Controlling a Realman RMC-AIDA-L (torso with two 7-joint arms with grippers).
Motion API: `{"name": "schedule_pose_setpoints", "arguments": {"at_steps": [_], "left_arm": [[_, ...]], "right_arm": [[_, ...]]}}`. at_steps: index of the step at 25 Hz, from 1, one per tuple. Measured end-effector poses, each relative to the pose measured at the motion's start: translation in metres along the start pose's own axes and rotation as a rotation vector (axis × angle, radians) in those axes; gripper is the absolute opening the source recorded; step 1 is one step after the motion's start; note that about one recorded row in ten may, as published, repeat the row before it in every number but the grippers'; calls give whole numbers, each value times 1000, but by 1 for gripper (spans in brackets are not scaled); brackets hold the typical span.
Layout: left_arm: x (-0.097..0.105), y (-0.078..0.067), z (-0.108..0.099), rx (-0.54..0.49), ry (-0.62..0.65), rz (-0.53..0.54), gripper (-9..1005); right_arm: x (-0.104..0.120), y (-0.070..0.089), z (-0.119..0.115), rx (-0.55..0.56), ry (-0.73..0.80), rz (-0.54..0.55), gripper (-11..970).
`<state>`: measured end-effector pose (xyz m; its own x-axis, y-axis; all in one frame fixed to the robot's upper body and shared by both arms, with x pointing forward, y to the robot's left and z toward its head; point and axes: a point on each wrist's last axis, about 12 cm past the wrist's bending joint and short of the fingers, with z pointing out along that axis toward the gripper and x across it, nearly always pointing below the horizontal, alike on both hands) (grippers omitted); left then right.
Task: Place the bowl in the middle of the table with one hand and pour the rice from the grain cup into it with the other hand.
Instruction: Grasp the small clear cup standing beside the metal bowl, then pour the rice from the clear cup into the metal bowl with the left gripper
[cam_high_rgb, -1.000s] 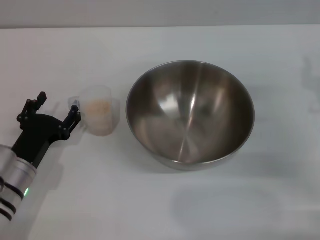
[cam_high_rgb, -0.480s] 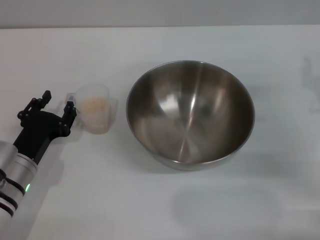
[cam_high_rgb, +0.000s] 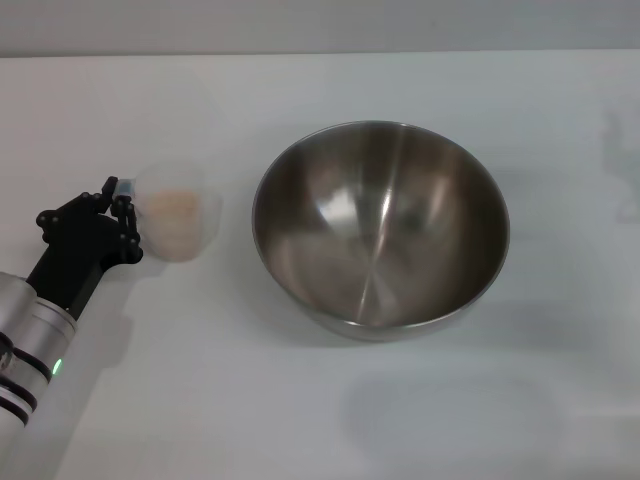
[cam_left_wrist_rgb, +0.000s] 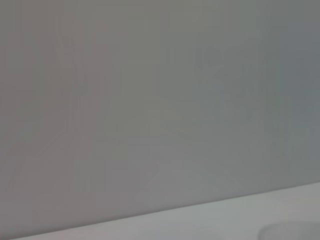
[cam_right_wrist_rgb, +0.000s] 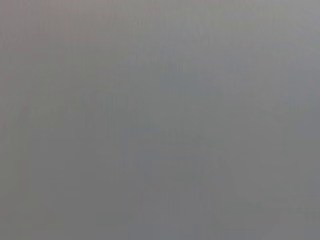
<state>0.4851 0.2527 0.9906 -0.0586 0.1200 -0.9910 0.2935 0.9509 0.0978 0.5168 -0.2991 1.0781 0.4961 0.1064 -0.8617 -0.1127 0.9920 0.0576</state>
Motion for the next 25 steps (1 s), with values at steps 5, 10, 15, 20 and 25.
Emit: {"name": "schedule_pose_setpoints", "arguments": {"at_steps": [5,10,15,20,25], "left_arm": [[-6,2,3,-28,-39,-5,114],[-24,-4,8,-45,-163,79,32],[-52,-16,23,-43,-329,286,33],[-72,-38,38,-19,-444,649,32],[-80,-57,41,-11,-531,999,31]], "right_arm": [[0,-1,0,0,3,-3,420],[0,-2,1,7,-3,-7,420],[-1,-2,5,0,-12,-7,420],[-2,-3,10,5,-22,-9,420],[-2,-4,14,6,-25,-16,420]]}}
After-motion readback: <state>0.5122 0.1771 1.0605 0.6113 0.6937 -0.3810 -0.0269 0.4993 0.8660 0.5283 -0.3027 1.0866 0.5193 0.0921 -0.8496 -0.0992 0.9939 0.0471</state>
